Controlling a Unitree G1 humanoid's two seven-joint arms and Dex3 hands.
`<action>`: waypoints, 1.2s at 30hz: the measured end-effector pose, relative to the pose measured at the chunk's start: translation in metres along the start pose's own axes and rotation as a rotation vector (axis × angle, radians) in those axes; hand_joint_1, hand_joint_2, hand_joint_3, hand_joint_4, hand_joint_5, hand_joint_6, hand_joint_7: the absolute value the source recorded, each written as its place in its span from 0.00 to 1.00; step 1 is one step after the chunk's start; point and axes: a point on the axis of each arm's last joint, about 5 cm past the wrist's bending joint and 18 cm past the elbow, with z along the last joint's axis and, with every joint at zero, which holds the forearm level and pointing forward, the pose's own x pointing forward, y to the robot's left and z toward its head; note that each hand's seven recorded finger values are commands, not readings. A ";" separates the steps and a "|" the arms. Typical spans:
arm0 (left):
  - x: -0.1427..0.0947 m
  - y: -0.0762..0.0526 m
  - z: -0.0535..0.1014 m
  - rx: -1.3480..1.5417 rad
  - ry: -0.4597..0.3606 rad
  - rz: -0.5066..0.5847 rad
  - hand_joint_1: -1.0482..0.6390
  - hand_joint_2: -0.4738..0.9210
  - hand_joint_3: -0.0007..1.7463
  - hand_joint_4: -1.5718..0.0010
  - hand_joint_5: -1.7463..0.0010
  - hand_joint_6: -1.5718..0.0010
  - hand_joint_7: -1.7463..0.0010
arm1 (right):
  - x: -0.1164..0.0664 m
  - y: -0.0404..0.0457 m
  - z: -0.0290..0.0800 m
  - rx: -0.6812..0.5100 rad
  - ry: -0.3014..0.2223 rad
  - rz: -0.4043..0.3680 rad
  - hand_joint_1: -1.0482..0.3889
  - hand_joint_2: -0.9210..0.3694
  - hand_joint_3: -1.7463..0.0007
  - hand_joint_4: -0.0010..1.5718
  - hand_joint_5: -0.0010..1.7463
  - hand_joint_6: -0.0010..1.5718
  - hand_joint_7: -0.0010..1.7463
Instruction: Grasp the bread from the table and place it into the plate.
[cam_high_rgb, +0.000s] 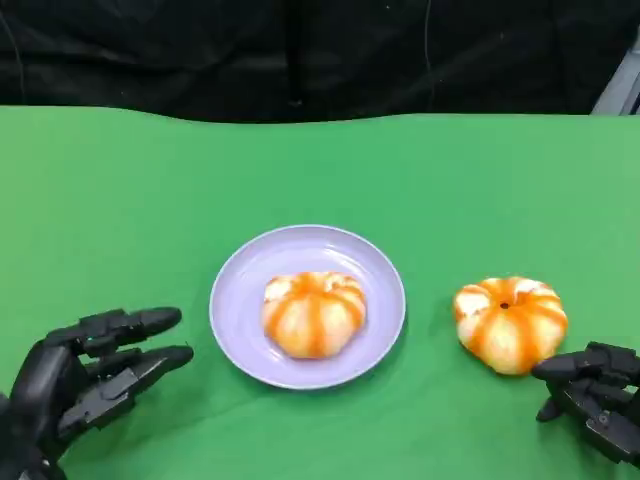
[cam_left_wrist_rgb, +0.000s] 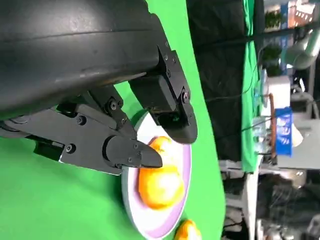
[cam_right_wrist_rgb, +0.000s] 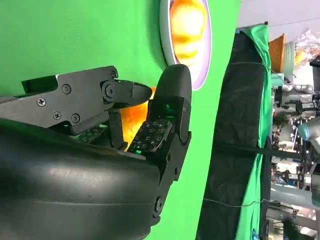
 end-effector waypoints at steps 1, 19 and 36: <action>0.000 0.000 0.000 0.006 0.004 -0.004 0.58 1.00 0.08 0.27 0.95 0.25 0.95 | 0.000 0.0000 0.000 0.000 0.000 -0.001 0.69 0.00 0.80 0.51 0.75 0.67 0.29; 0.000 -0.001 -0.001 0.033 0.026 0.018 0.65 0.79 0.61 0.48 0.12 0.42 0.30 | 0.000 0.0000 0.000 -0.001 0.000 -0.008 0.68 0.00 0.81 0.51 0.75 0.66 0.30; 0.002 -0.003 0.001 0.094 0.027 -0.017 0.64 0.78 0.63 0.46 0.05 0.43 0.21 | 0.000 -0.0004 0.000 -0.001 -0.002 -0.002 0.71 0.00 0.79 0.50 0.75 0.65 0.30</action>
